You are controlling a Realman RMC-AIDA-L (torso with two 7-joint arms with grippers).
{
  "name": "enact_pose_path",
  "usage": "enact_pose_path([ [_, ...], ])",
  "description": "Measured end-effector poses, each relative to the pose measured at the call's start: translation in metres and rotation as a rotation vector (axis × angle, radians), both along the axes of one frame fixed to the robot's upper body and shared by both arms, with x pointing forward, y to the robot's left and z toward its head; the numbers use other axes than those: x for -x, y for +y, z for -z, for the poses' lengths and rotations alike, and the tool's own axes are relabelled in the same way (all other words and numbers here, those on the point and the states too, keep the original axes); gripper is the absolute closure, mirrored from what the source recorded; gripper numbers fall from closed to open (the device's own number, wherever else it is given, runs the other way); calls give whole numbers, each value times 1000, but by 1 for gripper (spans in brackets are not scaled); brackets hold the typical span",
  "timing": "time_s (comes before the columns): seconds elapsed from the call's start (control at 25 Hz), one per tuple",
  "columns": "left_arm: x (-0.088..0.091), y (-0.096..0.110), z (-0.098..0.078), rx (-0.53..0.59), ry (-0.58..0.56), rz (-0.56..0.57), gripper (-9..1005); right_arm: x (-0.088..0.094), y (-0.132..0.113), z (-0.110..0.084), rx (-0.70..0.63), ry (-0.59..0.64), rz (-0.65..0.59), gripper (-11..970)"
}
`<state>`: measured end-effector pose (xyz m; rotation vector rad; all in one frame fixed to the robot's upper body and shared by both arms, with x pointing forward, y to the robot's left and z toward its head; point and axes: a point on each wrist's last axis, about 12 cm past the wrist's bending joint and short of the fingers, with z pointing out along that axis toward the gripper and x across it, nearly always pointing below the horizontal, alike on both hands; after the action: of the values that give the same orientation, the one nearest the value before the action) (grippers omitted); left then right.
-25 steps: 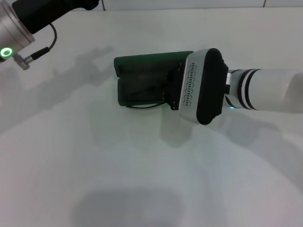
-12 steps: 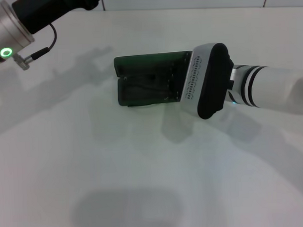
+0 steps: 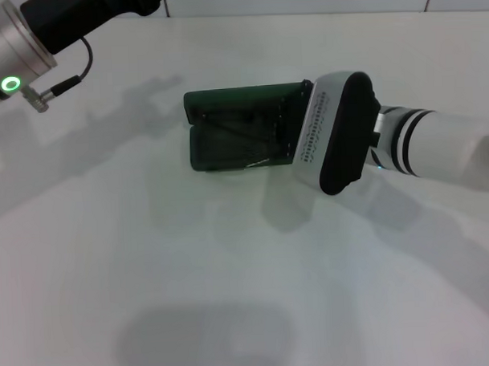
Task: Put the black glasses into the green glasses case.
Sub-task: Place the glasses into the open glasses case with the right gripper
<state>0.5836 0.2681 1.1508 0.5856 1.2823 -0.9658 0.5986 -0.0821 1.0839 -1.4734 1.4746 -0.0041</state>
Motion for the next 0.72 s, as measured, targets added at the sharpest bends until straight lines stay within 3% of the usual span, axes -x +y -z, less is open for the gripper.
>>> enact_pose_path([
  [0.4, 0, 0, 0, 1, -1, 0, 456, 10, -3, 5, -20, 12, 9, 825],
  [0.72, 2, 1, 3, 4, 6, -6, 456, 17, -7, -3, -95, 10, 38, 690],
])
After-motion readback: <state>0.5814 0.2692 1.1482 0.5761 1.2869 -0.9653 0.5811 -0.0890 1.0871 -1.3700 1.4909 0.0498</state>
